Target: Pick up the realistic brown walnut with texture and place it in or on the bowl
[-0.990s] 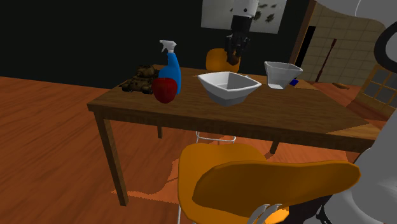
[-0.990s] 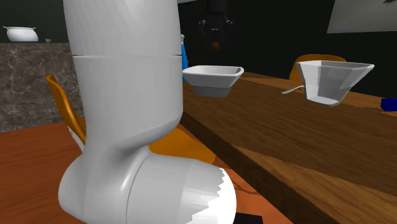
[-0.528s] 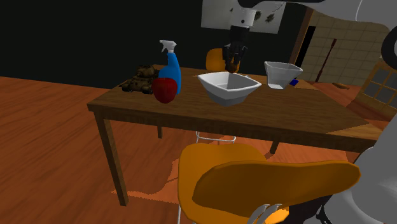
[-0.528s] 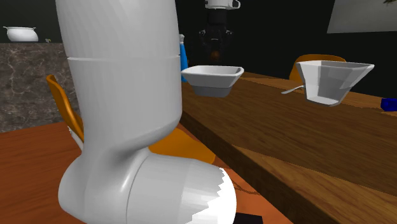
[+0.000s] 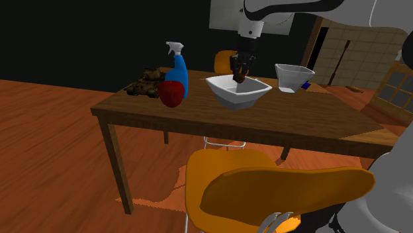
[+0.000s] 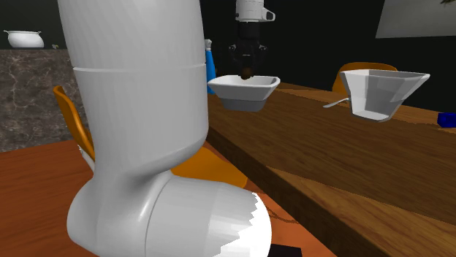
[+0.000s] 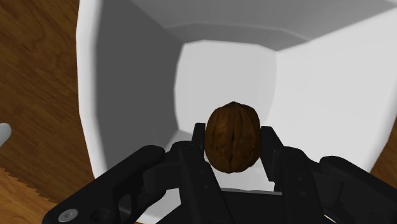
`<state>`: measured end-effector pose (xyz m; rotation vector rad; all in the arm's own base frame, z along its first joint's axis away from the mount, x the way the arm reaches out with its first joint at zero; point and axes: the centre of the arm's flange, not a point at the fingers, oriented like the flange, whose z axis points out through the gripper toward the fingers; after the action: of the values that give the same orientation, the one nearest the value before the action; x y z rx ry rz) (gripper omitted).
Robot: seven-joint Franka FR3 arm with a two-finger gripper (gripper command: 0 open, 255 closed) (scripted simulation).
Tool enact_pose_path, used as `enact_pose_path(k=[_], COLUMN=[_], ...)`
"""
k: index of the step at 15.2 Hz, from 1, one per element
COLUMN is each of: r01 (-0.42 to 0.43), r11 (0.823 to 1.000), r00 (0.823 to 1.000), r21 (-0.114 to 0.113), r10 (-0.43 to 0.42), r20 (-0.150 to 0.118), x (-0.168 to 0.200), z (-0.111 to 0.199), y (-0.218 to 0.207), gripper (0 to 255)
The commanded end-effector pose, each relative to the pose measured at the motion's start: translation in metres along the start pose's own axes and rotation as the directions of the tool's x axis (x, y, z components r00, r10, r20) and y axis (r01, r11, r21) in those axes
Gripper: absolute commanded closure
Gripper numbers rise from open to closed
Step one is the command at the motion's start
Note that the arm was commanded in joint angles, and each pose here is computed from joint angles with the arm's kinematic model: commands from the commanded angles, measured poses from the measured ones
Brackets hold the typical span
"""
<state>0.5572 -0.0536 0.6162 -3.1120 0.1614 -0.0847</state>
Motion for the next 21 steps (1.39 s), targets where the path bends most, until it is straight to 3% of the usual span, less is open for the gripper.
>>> enact_pose_path(k=[1, 5, 6, 11, 15, 21], r01=[0.000, 0.000, 0.000, 0.000, 0.000, 0.000], r11=[1.000, 1.000, 1.000, 1.000, 1.000, 1.000], r00=[1.000, 1.000, 1.000, 1.000, 1.000, 1.000], r21=[0.000, 0.000, 0.000, 0.000, 0.000, 0.000], r10=[0.000, 0.000, 0.000, 0.000, 0.000, 0.000], r20=[0.000, 0.000, 0.000, 0.000, 0.000, 0.000], x=[0.000, 0.000, 0.000, 0.000, 0.000, 0.000], z=[0.001, 0.001, 0.001, 0.001, -0.049, -0.049], y=[0.000, 0.000, 0.000, 0.000, 0.000, 0.000], gripper=[255, 255, 0, 0, 0, 0])
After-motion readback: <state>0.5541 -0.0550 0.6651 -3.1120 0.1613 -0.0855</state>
